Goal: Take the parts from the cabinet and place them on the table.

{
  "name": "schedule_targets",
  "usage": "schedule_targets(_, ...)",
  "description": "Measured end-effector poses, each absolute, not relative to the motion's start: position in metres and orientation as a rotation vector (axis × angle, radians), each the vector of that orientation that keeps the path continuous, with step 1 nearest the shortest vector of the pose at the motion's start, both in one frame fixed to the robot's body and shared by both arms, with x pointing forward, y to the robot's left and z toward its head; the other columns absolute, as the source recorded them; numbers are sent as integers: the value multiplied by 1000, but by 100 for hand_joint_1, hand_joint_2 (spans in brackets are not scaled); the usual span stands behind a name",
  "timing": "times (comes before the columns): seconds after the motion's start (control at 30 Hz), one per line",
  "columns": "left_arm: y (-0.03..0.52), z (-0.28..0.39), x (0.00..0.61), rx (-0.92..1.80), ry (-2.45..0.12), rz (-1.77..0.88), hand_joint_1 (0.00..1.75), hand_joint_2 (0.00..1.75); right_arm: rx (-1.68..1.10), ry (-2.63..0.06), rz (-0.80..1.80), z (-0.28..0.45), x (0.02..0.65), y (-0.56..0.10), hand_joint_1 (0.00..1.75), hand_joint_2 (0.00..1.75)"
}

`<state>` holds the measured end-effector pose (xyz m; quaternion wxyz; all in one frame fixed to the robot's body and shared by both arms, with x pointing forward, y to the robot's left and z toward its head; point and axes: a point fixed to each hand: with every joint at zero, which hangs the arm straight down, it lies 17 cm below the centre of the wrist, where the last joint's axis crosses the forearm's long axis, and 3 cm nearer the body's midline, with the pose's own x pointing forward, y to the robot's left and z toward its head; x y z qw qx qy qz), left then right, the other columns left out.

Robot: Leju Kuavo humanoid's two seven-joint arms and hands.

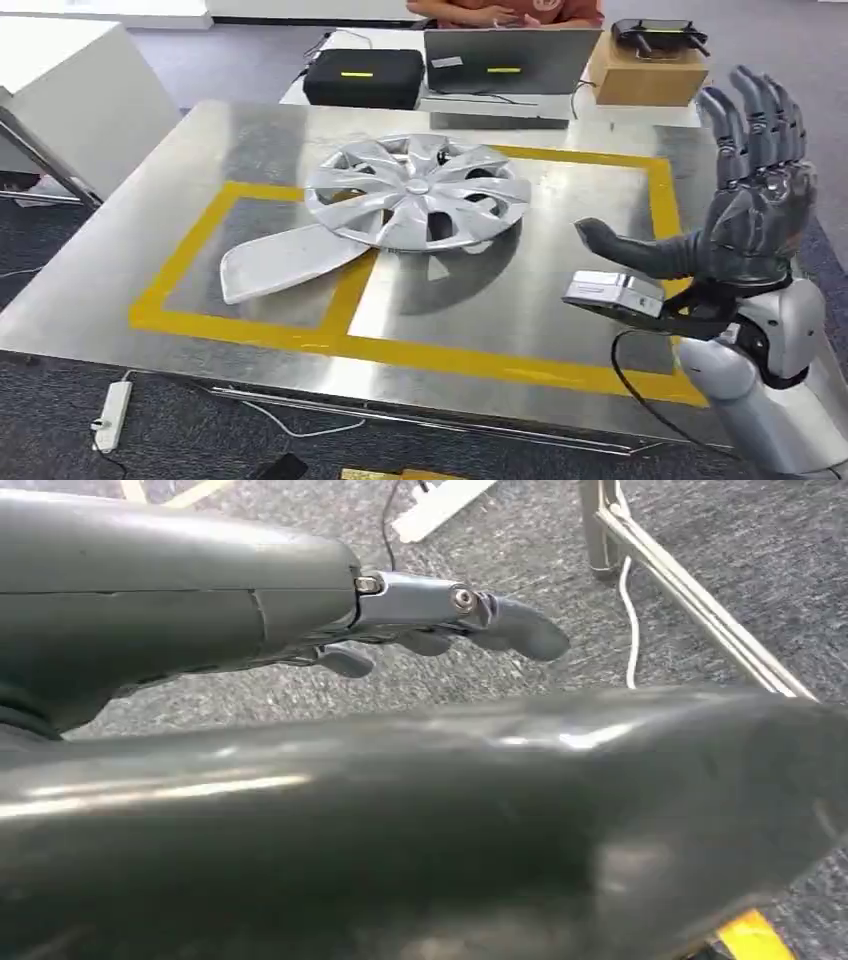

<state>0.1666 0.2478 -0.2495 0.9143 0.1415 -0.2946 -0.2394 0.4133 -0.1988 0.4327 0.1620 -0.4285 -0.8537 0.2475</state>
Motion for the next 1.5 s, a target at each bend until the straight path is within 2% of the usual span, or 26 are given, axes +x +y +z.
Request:
schedule_targets(0.93, 245, -249, 170, 291, -606, -504, 0, 0, -1220, -2432, 682, 432, 412, -201, 0, 0)
schedule_targets(1.5, 255, -253, 155, 299, -583, -491, 0, 0, -1270, -2339, 603, 378, 372, -237, 0, 0)
